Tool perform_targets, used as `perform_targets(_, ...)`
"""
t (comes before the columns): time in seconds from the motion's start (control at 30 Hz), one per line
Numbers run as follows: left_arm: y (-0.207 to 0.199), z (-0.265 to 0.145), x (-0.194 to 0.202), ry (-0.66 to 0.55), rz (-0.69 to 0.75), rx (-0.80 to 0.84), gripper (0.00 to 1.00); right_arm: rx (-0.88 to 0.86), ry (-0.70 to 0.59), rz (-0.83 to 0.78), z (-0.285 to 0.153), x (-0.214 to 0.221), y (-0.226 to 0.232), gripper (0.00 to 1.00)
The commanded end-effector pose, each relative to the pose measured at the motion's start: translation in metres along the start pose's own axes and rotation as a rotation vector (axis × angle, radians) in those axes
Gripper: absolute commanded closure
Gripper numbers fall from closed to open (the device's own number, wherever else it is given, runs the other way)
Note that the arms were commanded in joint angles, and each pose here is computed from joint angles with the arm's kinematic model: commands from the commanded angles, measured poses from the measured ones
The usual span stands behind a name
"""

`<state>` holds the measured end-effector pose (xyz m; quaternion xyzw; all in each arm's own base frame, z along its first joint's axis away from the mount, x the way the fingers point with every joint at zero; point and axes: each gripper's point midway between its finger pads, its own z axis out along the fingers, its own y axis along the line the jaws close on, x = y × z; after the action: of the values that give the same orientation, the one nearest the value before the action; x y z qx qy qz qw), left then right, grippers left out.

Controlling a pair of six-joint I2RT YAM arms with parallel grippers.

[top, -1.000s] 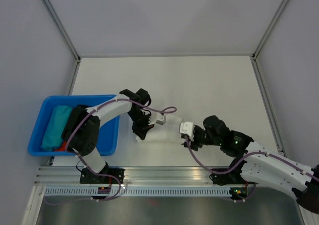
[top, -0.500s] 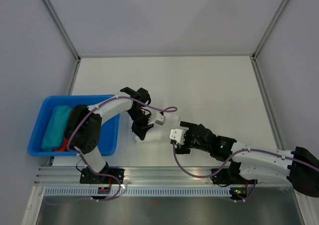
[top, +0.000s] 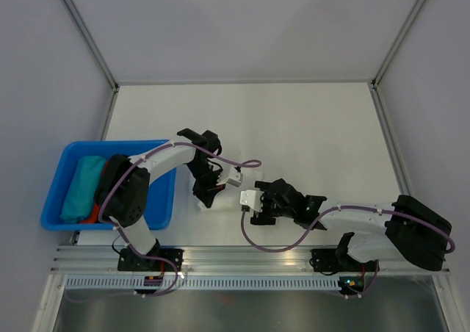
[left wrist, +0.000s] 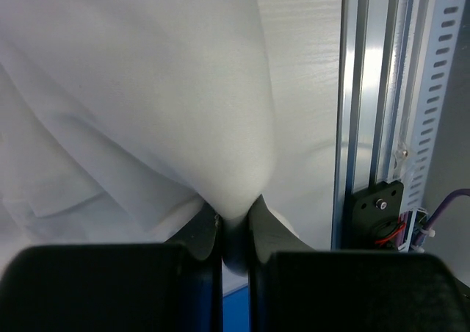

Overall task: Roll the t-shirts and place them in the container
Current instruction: Roll the tshirt

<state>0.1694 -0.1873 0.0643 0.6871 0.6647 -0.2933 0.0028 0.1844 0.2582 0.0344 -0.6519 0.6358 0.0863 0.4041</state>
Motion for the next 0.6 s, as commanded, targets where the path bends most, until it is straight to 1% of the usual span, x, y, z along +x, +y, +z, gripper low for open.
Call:
perform_targets(0.0,-0.014,-0.005,-0.012,-0.063,0.062,0.058,0.98,-0.037,-0.084,0.043,-0.001,-0.025,-0.011,0.11)
perform_targets(0.03,-0.017,-0.005,-0.013,-0.072,0.06,0.069,0.98,-0.049,-0.103,0.059,-0.005,-0.031,-0.013,0.17)
perform_targets(0.07,-0.021,-0.005,-0.012,-0.07,0.053,0.083,0.98,-0.054,-0.101,0.083,-0.006,-0.029,-0.015,0.38)
perform_targets(0.1,-0.022,-0.005,-0.012,-0.074,0.054,0.086,0.98,-0.079,-0.086,0.119,-0.009,-0.027,-0.009,0.47)
perform_targets(0.13,-0.024,-0.005,-0.012,-0.079,0.054,0.092,0.98,-0.105,-0.108,0.14,-0.011,-0.034,-0.007,0.54)
perform_targets(0.17,-0.025,-0.004,-0.012,-0.081,0.048,0.1,0.98,-0.111,-0.114,0.187,-0.013,-0.038,-0.005,0.66)
perform_targets(0.23,-0.026,-0.004,-0.012,-0.08,0.045,0.105,0.97,-0.134,-0.097,0.236,-0.017,-0.035,0.002,0.76)
perform_targets(0.3,-0.027,-0.005,-0.013,-0.081,0.042,0.114,0.97,-0.175,-0.082,0.251,-0.022,-0.032,0.011,1.0)
perform_targets(0.37,-0.029,-0.006,-0.014,-0.084,0.044,0.117,0.96,-0.17,-0.126,0.215,-0.032,-0.043,0.008,1.0)
perform_targets(0.43,-0.03,-0.008,-0.014,-0.081,0.055,0.115,0.94,-0.154,-0.146,0.264,-0.045,-0.057,-0.002,1.0)
perform_targets(0.47,-0.03,-0.009,-0.014,-0.075,0.046,0.11,0.92,-0.194,-0.149,0.276,-0.049,-0.062,0.003,1.0)
perform_targets(0.53,-0.029,-0.012,-0.011,-0.05,0.035,0.101,0.87,-0.28,-0.1,0.334,-0.057,-0.063,0.016,1.0)
perform_targets(0.57,-0.029,-0.014,-0.012,-0.043,0.031,0.095,0.82,-0.313,-0.084,0.362,-0.058,-0.062,0.022,1.0)
